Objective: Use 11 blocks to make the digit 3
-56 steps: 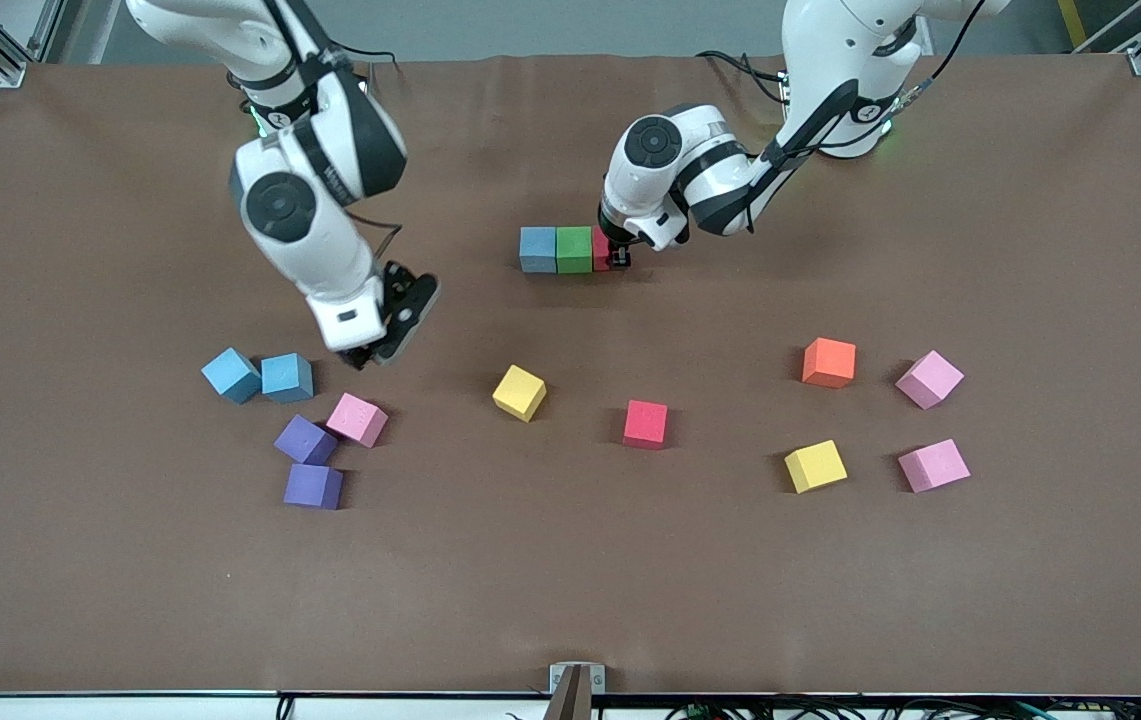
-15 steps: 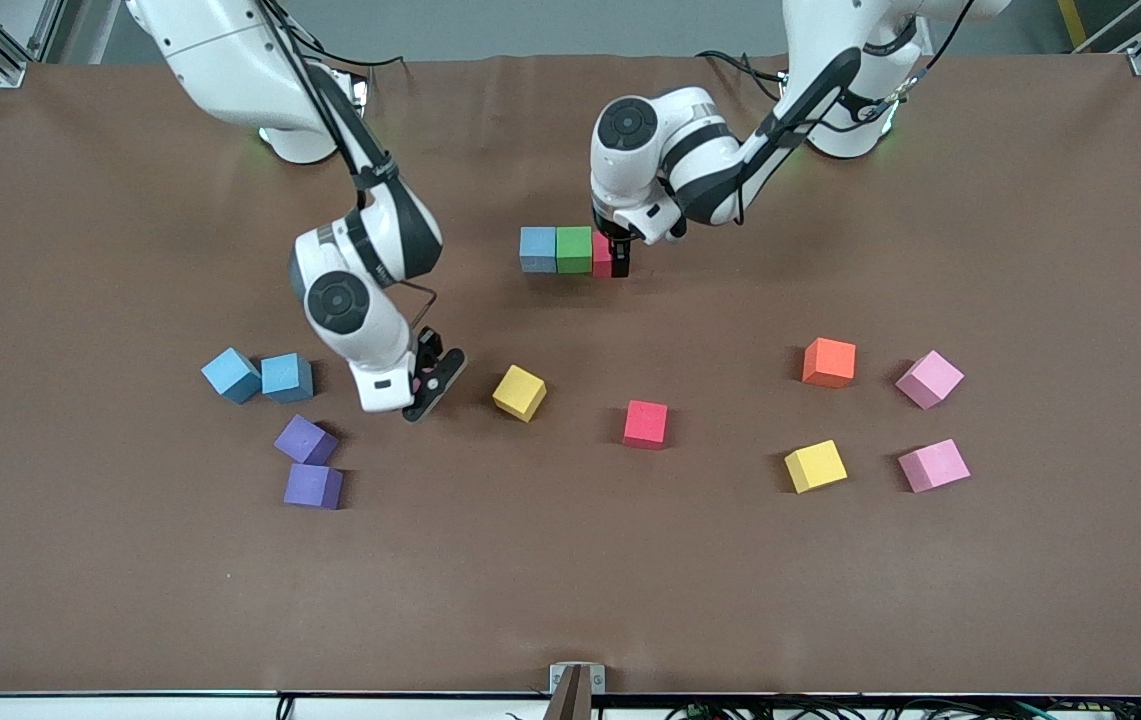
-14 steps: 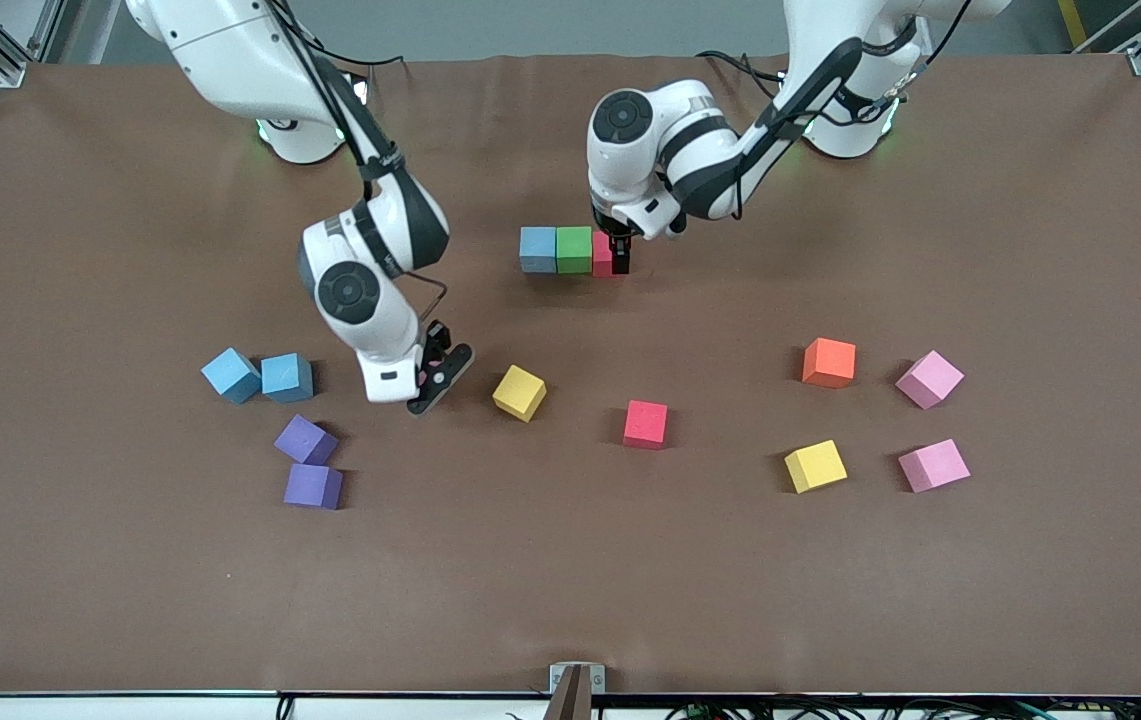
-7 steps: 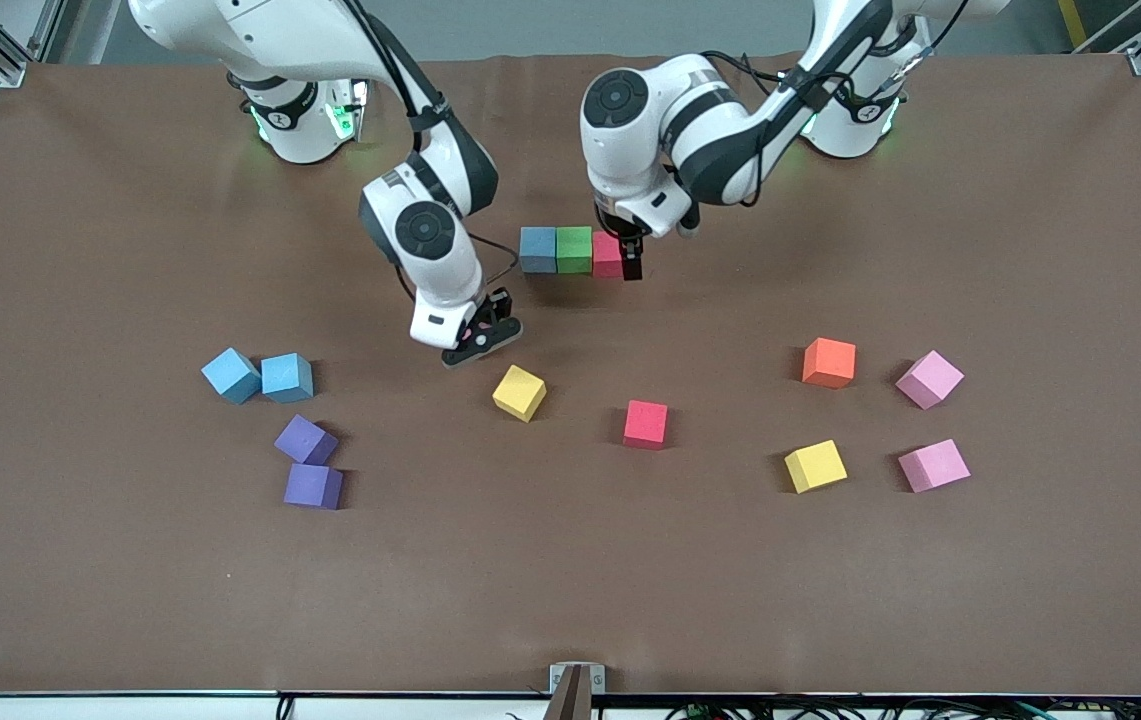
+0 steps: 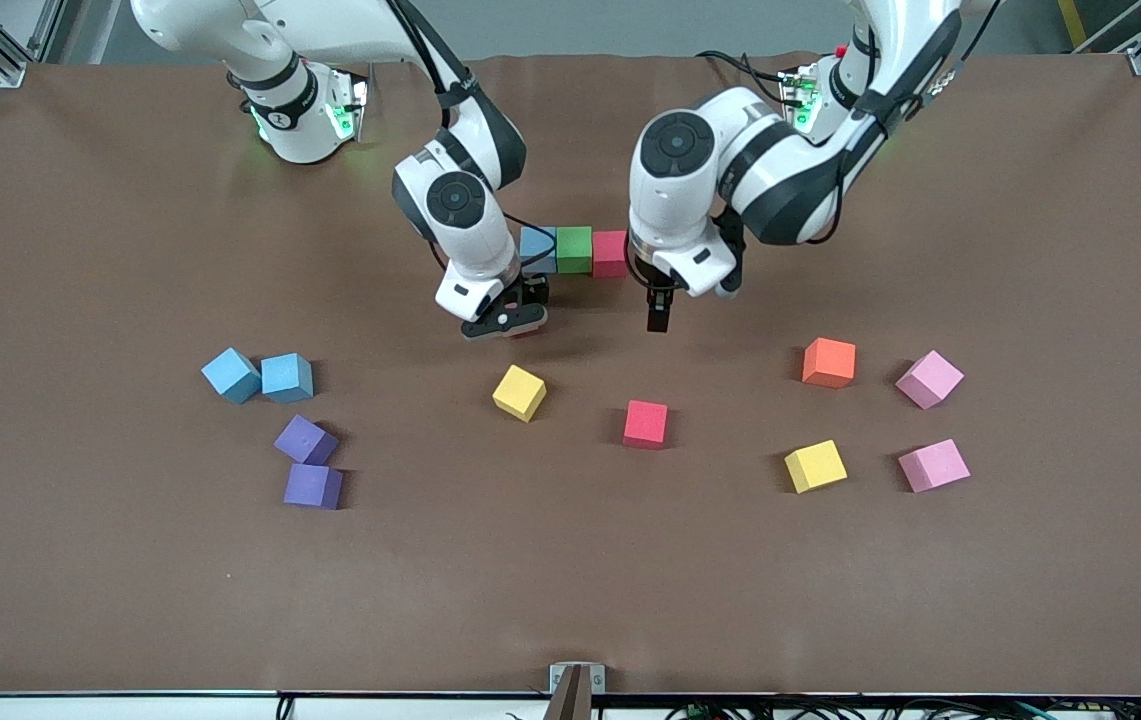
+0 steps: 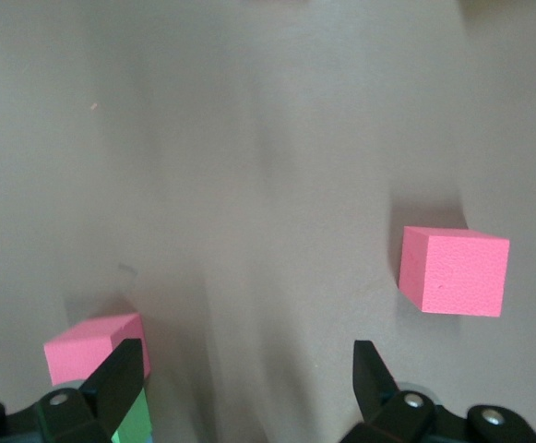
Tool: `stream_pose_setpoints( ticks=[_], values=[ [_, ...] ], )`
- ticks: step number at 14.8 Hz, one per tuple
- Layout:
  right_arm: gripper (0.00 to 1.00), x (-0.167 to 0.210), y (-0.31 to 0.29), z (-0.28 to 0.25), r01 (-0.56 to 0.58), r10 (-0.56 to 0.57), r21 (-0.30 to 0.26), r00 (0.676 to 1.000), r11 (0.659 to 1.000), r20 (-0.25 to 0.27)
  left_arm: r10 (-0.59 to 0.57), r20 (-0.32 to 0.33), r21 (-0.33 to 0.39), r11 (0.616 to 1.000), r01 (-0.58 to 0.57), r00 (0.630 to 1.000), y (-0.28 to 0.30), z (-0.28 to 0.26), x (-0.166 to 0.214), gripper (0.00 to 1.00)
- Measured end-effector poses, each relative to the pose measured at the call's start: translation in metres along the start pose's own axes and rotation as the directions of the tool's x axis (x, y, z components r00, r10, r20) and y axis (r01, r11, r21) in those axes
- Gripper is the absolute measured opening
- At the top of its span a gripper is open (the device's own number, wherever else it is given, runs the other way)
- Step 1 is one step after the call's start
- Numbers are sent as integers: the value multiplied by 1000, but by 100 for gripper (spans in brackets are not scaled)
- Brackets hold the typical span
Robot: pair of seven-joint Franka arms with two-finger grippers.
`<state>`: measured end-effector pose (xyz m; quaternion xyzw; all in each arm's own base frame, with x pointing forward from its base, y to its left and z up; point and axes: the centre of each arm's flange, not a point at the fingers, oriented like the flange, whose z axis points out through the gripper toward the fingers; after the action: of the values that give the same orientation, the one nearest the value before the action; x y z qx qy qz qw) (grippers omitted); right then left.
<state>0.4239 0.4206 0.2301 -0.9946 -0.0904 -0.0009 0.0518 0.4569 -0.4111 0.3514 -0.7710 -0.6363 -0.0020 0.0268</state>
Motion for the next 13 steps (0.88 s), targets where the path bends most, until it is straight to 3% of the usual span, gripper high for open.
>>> stream_pose_setpoints(
  ticks=[5,13],
  values=[
    [56,-22,-23,10,-73,73,0,997,997,2,204,-9,22,979,-204,979,33,19,44,100],
    [56,-39,-33,31,-85,86,-27,996,996,29,304,-40,-19,952,-305,952,123,32,131,100]
  ],
)
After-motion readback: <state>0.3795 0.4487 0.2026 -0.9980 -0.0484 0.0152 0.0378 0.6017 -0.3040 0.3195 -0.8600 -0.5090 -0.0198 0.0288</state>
